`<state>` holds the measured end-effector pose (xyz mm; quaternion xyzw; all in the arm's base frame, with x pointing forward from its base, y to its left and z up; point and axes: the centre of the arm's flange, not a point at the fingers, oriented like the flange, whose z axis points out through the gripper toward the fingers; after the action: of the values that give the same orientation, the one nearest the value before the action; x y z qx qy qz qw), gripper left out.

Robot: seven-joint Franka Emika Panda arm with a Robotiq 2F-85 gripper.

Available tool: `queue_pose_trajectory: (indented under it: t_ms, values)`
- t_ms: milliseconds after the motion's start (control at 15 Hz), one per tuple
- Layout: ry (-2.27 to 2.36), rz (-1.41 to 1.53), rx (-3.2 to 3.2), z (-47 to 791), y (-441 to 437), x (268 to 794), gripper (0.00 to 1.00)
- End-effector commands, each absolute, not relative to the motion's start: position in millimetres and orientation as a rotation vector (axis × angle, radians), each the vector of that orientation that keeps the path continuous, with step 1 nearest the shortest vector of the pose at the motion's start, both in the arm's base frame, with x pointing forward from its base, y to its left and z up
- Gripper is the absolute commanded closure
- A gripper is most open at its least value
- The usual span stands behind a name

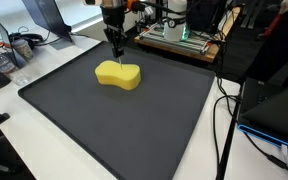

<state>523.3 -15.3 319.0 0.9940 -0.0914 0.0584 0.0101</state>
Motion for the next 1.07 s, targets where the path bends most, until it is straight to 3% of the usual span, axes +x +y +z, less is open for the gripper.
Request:
queue_pose_trajectory:
  t_ms: [0,1000]
  values:
    - [-0.281,0.197,3.121,356,-14,505,0.97]
    - [-0.186,0.270,2.804,347,122,532,0.97]
